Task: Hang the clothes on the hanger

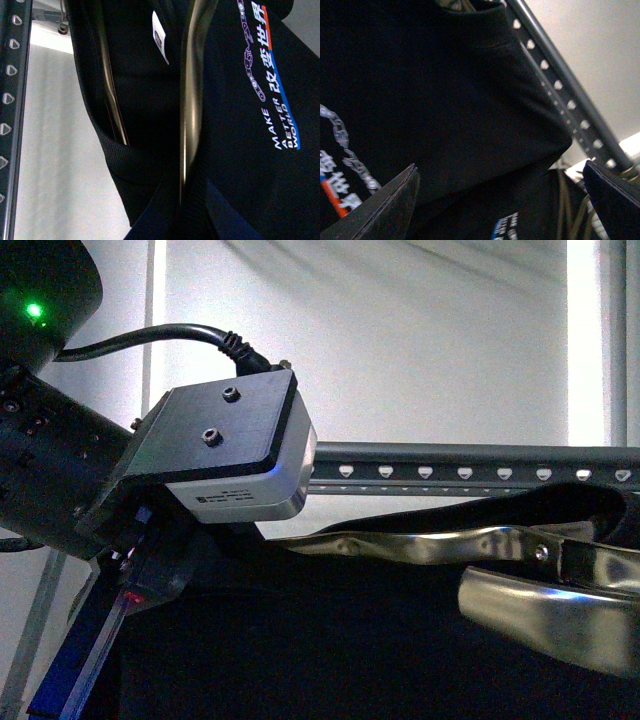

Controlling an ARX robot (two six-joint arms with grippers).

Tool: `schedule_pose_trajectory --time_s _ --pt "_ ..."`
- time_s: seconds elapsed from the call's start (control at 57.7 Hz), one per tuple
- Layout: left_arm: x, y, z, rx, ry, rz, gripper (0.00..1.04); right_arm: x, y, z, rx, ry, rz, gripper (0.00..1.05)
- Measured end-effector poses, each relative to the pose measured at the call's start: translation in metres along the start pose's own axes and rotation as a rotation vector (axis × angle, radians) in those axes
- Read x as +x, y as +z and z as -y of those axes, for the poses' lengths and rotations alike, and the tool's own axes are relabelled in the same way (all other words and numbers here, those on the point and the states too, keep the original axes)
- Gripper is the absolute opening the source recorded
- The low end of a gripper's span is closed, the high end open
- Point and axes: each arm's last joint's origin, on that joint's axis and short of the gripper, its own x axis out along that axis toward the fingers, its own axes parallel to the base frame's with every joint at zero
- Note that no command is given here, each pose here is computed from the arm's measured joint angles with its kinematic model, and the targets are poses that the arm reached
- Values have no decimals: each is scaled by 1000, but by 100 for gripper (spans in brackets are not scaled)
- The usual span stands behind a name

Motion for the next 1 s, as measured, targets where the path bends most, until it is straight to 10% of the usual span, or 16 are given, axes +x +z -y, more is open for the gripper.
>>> schedule_pose_trajectory --time_s 0.693,1.005 --pt "0 0 0 2 1 -3 5 95 9 35 -194 95 14 96" --pt "0 -1 0 2 1 -13 5 138 9 32 -167 121 -22 53"
